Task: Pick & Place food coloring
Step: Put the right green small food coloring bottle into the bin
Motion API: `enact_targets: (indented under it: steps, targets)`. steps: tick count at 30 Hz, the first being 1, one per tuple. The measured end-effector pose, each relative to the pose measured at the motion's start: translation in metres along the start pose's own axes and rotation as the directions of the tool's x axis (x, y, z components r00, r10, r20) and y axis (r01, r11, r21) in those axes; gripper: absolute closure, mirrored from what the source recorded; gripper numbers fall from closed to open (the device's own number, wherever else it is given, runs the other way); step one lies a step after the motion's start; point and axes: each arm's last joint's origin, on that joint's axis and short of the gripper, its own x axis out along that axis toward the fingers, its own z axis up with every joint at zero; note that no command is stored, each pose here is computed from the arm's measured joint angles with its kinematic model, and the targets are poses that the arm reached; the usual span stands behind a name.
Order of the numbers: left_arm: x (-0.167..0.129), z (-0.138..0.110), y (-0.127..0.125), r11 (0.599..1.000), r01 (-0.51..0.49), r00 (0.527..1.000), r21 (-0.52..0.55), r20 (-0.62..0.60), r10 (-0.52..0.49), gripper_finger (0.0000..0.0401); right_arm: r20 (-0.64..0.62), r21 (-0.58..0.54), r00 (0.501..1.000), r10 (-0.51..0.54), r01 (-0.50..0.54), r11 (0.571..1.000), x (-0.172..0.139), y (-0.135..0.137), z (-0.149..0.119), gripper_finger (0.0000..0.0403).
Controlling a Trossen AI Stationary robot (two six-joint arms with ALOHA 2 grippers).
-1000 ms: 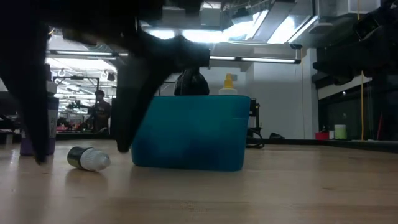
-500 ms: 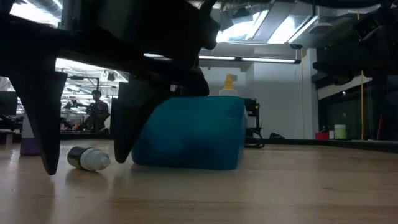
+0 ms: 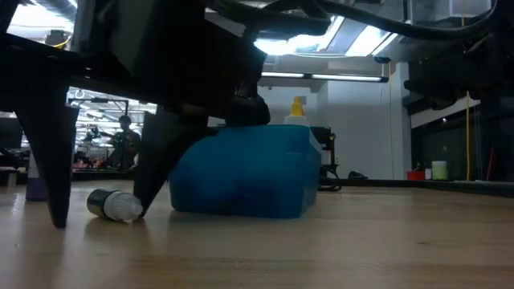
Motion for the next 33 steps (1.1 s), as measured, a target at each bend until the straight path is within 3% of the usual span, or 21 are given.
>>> enact_targets:
  steps: [15,26,33]
  targets:
    - [0.001,-0.002,-0.002,1.000,0.018,1.000,-0.004,-0.023,-0.018,0.0325,0.000,0.000,1.000,0.000,0.000,1.000,0.000,0.000,0.000,0.0179]
    - [-0.002,-0.010,-0.004,0.998,0.052,0.995,-0.026,-0.088,-0.054,0.0320,0.000,0.000,1.000,0.000,0.000,1.000,0.000,0.000,0.000,0.0179]
    - [-0.033,-0.022,-0.008,0.991,0.121,0.993,-0.053,-0.005,-0.121,0.0325,0.000,0.000,1.000,0.000,0.000,1.000,0.000,0.000,0.000,0.0179]
